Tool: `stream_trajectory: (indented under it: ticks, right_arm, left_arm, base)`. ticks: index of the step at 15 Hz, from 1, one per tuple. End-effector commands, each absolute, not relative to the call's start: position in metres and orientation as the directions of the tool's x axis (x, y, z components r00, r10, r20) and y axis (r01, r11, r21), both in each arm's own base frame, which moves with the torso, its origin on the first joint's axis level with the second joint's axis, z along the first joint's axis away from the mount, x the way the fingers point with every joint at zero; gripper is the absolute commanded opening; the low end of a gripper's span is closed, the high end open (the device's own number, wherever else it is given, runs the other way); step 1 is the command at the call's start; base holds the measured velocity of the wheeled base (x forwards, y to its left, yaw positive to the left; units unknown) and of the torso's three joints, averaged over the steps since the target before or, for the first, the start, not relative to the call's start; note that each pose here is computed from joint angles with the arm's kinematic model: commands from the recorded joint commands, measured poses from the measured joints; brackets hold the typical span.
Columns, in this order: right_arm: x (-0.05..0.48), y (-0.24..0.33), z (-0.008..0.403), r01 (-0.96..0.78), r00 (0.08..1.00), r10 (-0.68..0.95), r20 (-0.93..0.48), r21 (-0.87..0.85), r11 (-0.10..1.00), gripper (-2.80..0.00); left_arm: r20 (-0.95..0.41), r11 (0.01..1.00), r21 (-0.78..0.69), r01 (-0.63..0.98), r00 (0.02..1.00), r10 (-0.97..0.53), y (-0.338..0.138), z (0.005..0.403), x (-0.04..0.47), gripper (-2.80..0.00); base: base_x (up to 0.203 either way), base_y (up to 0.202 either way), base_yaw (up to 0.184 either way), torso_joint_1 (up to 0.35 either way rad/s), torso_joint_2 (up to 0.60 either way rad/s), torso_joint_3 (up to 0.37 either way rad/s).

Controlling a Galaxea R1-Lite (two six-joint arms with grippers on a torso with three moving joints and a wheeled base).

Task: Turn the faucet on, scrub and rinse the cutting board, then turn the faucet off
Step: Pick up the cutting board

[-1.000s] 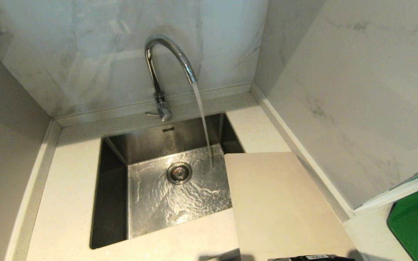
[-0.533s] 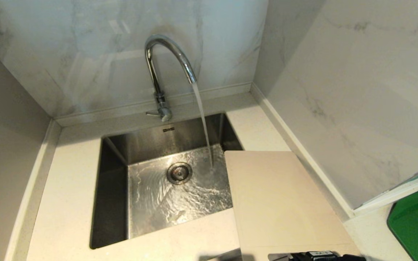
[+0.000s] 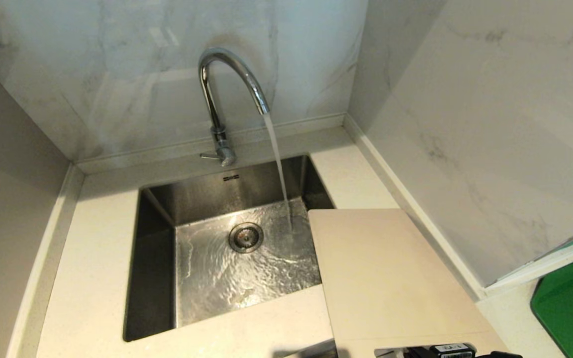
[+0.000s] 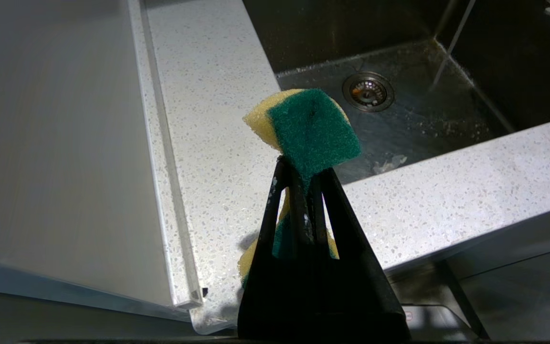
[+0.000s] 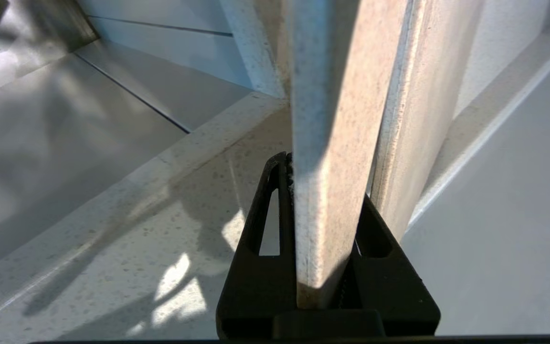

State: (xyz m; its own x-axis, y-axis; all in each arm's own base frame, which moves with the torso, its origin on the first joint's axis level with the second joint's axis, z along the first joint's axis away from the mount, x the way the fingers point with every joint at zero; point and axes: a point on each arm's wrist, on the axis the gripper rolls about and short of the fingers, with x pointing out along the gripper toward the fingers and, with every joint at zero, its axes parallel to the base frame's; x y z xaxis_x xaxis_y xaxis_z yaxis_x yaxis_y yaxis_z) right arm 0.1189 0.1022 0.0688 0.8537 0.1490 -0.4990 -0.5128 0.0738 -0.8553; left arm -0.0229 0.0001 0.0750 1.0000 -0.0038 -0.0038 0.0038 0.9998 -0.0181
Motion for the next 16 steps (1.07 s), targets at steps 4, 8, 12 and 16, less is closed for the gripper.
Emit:
stream_trajectory:
  ticks: [4, 8, 12, 16]
  right_arm:
    - [0.122, 0.098, 0.077, -0.47, 0.875, 0.134, -0.465, -0.883, 0.007, -2.8]
    - [0.132, 0.096, 0.094, -0.385, 0.913, 0.122, -0.389, -0.921, -0.054, -2.8]
    - [0.133, 0.097, 0.106, -0.367, 0.917, 0.129, -0.378, -0.925, -0.099, -2.8]
    - [0.131, 0.095, 0.126, -0.408, 0.898, 0.118, -0.423, -0.903, -0.135, -2.8]
  left_arm:
    - [-0.003, 1.0, -0.018, 0.003, 1.0, -0.003, 0.0, 0.075, -0.023, -2.8]
    - [-0.005, 1.0, -0.018, 0.003, 1.0, -0.003, 0.0, 0.075, -0.023, -2.8]
    - [-0.003, 1.0, -0.02, 0.001, 1.0, -0.002, 0.0, 0.075, -0.023, -2.8]
    - [-0.003, 1.0, -0.02, 0.003, 1.0, -0.003, 0.0, 0.075, -0.023, -2.8]
  base:
    - [0.0, 0.0, 0.0, 0.0, 0.0, 0.0]
    - [0.0, 0.0, 0.0, 0.0, 0.0, 0.0]
    - [0.0, 0.0, 0.0, 0.0, 0.0, 0.0]
    - [0.0, 0.0, 0.0, 0.0, 0.0, 0.0]
